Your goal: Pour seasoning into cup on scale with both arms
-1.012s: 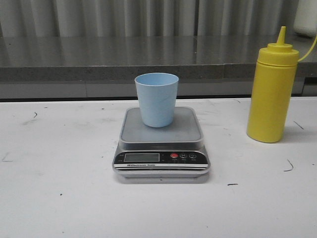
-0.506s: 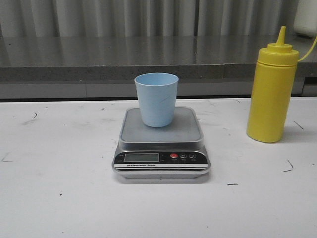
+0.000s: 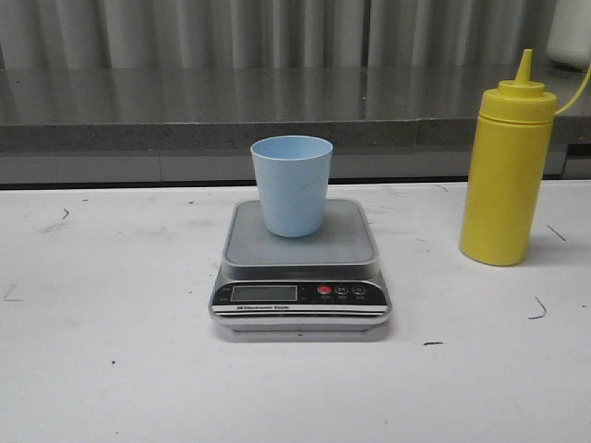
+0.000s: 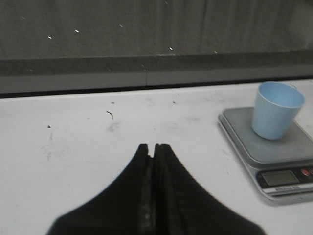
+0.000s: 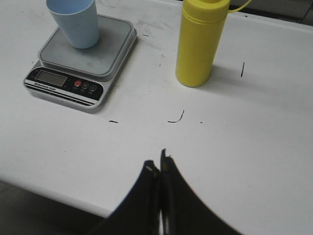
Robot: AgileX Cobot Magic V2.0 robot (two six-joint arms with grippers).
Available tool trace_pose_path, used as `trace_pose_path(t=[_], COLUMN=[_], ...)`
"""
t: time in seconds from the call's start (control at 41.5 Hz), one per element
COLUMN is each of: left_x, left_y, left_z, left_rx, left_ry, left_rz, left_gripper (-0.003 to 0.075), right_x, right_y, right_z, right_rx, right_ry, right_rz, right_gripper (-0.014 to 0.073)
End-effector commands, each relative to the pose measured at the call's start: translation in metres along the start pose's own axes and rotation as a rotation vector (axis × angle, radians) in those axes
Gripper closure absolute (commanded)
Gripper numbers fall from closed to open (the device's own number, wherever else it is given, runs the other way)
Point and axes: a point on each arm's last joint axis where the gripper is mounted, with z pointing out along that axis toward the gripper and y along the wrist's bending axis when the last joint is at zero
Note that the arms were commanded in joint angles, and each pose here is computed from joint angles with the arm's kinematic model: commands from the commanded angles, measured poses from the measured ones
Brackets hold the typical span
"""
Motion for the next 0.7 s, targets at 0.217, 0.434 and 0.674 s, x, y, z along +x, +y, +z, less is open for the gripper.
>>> trace_pose_path(t=[0.217,0.434,0.674], left_x=[0.061,0.069,0.069], left_y=[0.010,0.010,0.010], left_z=[0.001,0.003,0.003], left_rx=[-0.116,-0.111,-0.111], left_ry=[-0.274,-0.306,-0.310], left_rz=[-0.093,-0.092,-0.090], left_gripper=[0.0740,0.0740,0.0740], right_x=[-0.014,-0.014,-0.014], right_y=[0.001,0.001,0.001], right_z=[-0.006,-0.006,-0.006], right_rx=[-0.002,-0.002,-0.002], right_ry=[-0.092,-0.091,-0.091], right_rz=[-0.008,-0.008,-0.008], right_gripper=[0.0715,0.0715,0.0715])
